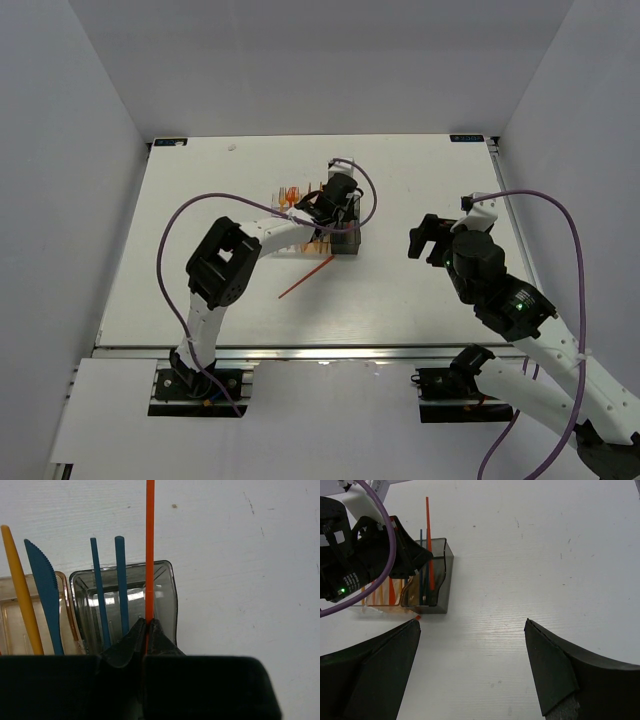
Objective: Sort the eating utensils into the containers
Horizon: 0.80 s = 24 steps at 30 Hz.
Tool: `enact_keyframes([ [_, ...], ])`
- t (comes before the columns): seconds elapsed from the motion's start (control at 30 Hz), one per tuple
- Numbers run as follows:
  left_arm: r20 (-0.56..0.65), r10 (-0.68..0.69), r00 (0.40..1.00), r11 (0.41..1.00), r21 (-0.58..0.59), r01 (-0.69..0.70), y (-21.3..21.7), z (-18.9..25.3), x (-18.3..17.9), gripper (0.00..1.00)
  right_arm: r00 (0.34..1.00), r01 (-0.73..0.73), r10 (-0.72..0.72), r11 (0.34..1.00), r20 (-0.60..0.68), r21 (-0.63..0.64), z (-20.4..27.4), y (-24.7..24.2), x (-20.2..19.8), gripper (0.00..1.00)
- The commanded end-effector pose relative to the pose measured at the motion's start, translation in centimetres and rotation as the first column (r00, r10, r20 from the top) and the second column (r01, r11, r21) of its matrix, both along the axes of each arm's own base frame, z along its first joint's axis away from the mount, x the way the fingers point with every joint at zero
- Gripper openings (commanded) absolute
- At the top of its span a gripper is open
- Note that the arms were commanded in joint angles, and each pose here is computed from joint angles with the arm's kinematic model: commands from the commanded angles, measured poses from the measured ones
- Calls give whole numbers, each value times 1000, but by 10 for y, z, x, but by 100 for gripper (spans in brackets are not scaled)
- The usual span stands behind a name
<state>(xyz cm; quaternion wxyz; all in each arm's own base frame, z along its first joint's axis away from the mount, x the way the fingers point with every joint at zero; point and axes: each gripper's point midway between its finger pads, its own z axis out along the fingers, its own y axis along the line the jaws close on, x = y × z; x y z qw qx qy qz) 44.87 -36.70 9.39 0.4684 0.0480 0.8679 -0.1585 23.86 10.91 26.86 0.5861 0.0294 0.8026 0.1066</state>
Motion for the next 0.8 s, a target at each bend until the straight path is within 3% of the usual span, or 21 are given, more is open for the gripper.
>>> enact_keyframes([
  [0.0,60,-11,998,993,-114,18,-9,44,-2,0,1000,24,-25,1000,19,7,3,-4,2,89],
  [0.3,1,-10,1000,993,-114,10,-9,20,-8,0,1000,12,-12,1000,11,0,-1,-1,2,89],
  [0.47,-7,-8,1000,993,-115,7,-10,24,-9,24,1000,7,-7,1000,12,1,-1,-1,2,89],
  [0.6,-15,-1,1000,994,-109,-1,-7,29,-10,30,1000,4,-3,1000,10,-1,-2,0,2,89],
  [0.77,4,1,1000,991,-133,0,-6,49,-12,30,1000,0,0,1000,17,3,0,0,2,89],
])
